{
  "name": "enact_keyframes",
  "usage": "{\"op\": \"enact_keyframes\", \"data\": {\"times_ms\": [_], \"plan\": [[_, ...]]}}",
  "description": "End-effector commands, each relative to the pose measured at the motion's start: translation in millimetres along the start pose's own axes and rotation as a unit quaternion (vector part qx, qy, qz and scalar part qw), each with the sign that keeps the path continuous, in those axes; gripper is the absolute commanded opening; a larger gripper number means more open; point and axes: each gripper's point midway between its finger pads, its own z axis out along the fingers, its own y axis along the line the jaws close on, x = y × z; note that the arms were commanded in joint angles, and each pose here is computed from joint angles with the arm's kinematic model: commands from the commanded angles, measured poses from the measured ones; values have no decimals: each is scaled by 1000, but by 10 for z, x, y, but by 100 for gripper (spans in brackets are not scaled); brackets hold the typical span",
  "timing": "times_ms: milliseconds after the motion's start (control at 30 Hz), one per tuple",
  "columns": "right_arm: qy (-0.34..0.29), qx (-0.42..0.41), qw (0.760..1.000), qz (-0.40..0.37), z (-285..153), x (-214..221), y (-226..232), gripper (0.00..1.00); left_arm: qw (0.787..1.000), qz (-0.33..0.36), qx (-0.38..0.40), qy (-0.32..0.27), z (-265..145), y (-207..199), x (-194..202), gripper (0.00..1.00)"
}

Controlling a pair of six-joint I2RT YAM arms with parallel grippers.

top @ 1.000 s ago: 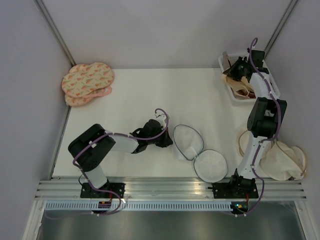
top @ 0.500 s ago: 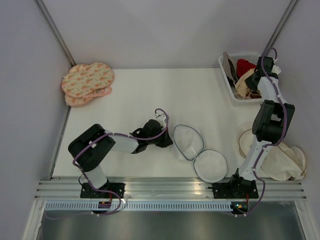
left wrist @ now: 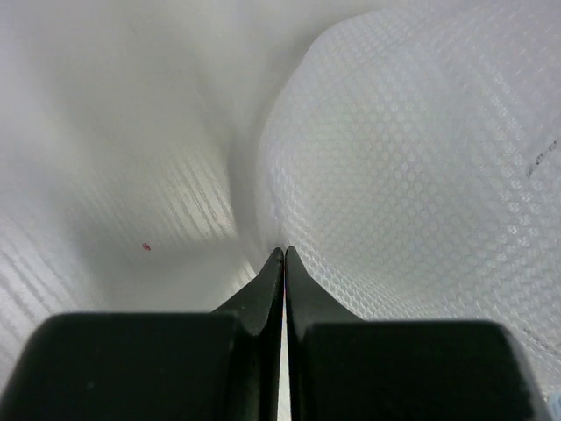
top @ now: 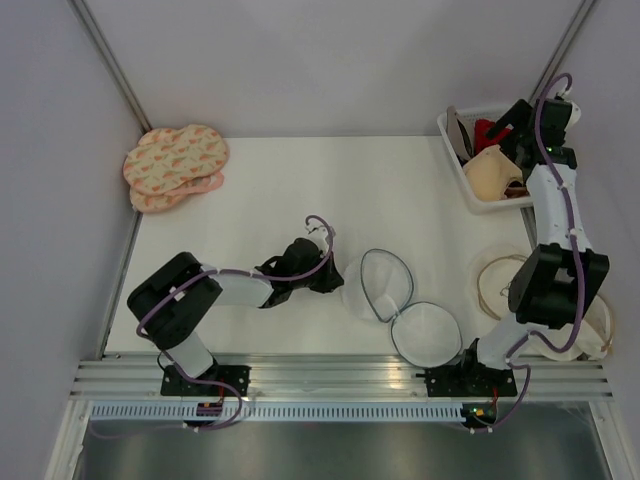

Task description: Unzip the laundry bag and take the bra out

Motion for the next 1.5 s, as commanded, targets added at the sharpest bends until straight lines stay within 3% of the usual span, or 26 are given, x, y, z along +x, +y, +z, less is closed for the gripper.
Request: {"op": "enact_keyframes", "data": {"times_ms": [0, 167, 300, 367, 467, 567, 633, 733, 967, 1133, 1167, 1233, 1267, 1300, 1400, 1433, 1467], "plan": [[-61, -8, 998, -29, -723, -292, 170, 98, 998, -21, -25, -52, -153, 1, -225, 2], [-43, -16, 997, -57, -1103, 270, 231, 98, 991, -50, -61, -104, -373, 85, -400, 2], [-3, -65, 994, -89, -1484, 976, 288, 98, 983, -88, -72, -147, -624, 120, -486, 2], [12, -74, 992, -102, -1610, 1208, 245, 98, 979, -90, -45, -177, -795, 14, -580, 2], [35, -86, 989, -112, -1819, 1579, 95, 98, 977, -36, 41, -204, -959, -344, -760, 2], [59, -82, 989, -107, -1948, 1850, -114, 98, 976, 43, 137, -162, -1043, -800, -763, 28], [74, -74, 989, -107, -1995, 2028, -263, 98, 973, 80, 158, -151, -1074, -882, -739, 49], [103, -77, 986, -108, -2029, 2308, -409, 98, 959, 132, 201, -148, -1168, -1076, -770, 65], [123, -75, 982, -122, -2022, 2524, -529, 98, 948, 217, 222, -71, -901, -1250, -821, 68], [118, -77, 982, -123, -2044, 2497, -519, 98, 945, 264, 194, -15, -566, -1244, -598, 68], [117, -77, 982, -123, -2049, 2485, -518, 98, 952, 270, 140, -17, -385, -1121, -660, 68], [115, -78, 983, -122, -2068, 2470, -519, 98, 952, 295, 81, 29, -225, -967, -463, 64], [116, -77, 983, -122, -2075, 2471, -527, 98, 952, 303, 12, 26, -90, -789, -532, 62], [111, -78, 983, -121, -2084, 2449, -521, 98, 950, 310, -7, 35, -34, -766, -479, 59], [107, -82, 984, -118, -2108, 2430, -516, 98, 945, 310, -94, 36, 96, -516, -526, 30], [108, -83, 984, -118, -2111, 2436, -516, 98, 945, 308, -103, 34, 110, -497, -538, 9], [108, -85, 983, -118, -2118, 2436, -510, 98, 945, 304, -120, 26, 122, -448, -578, 2]]}}
